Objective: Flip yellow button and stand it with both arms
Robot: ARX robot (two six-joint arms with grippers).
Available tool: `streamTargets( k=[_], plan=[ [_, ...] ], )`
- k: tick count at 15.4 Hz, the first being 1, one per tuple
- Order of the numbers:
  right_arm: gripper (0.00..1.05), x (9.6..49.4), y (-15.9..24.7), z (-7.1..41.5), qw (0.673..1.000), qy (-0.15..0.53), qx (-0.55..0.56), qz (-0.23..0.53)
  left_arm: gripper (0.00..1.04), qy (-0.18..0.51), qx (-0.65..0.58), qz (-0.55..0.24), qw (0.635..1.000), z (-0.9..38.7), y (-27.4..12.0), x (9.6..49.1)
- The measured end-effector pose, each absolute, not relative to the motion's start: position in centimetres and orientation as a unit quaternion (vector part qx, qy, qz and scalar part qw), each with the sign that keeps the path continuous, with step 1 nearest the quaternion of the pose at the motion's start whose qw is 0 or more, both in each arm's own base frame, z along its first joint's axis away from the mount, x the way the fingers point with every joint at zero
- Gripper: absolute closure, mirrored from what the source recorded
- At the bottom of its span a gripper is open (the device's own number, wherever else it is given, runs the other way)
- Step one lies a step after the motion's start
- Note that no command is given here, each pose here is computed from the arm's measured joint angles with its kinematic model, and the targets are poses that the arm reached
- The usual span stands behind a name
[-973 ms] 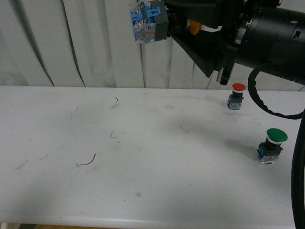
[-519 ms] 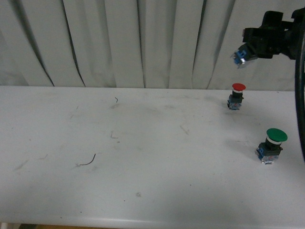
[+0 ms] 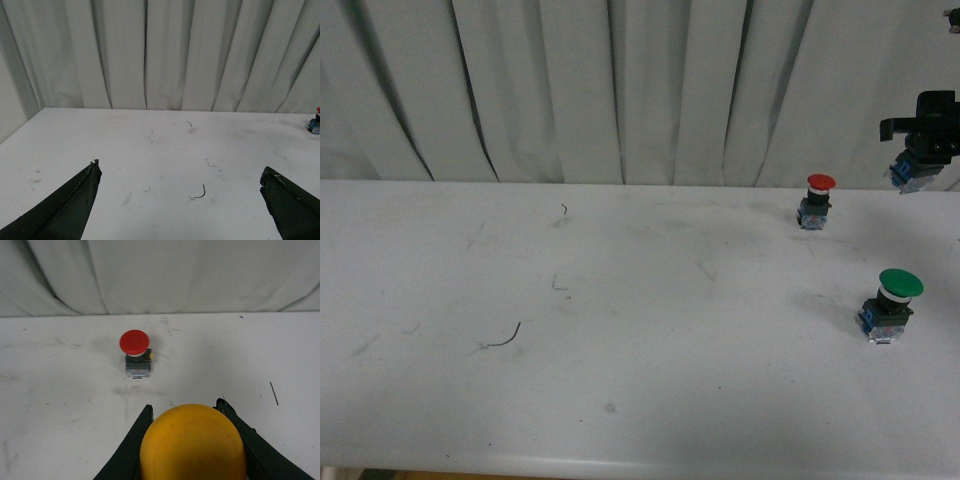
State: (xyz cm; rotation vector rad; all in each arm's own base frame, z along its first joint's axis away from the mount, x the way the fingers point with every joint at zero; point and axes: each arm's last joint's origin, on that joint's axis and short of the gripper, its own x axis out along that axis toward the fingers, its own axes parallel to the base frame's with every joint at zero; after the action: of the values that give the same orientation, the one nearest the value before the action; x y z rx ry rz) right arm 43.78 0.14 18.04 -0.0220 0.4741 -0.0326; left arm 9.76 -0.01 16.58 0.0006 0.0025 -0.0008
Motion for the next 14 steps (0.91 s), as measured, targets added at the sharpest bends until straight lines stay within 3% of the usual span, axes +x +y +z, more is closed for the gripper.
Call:
streamTargets(
  k=[6,14],
  plan=[
    [0.70,47.1,0.9,14.3,0.946,0.313,0.023,-0.076,0.07,0.001,0.000,0.000,1.000,16.6,0.0,9.8],
    [0.70,49.0,5.9,11.3,0.929,0.362,0.046,-0.061,0.07,0.001,0.000,0.000,1.000,16.6,0.0,9.8]
  ],
)
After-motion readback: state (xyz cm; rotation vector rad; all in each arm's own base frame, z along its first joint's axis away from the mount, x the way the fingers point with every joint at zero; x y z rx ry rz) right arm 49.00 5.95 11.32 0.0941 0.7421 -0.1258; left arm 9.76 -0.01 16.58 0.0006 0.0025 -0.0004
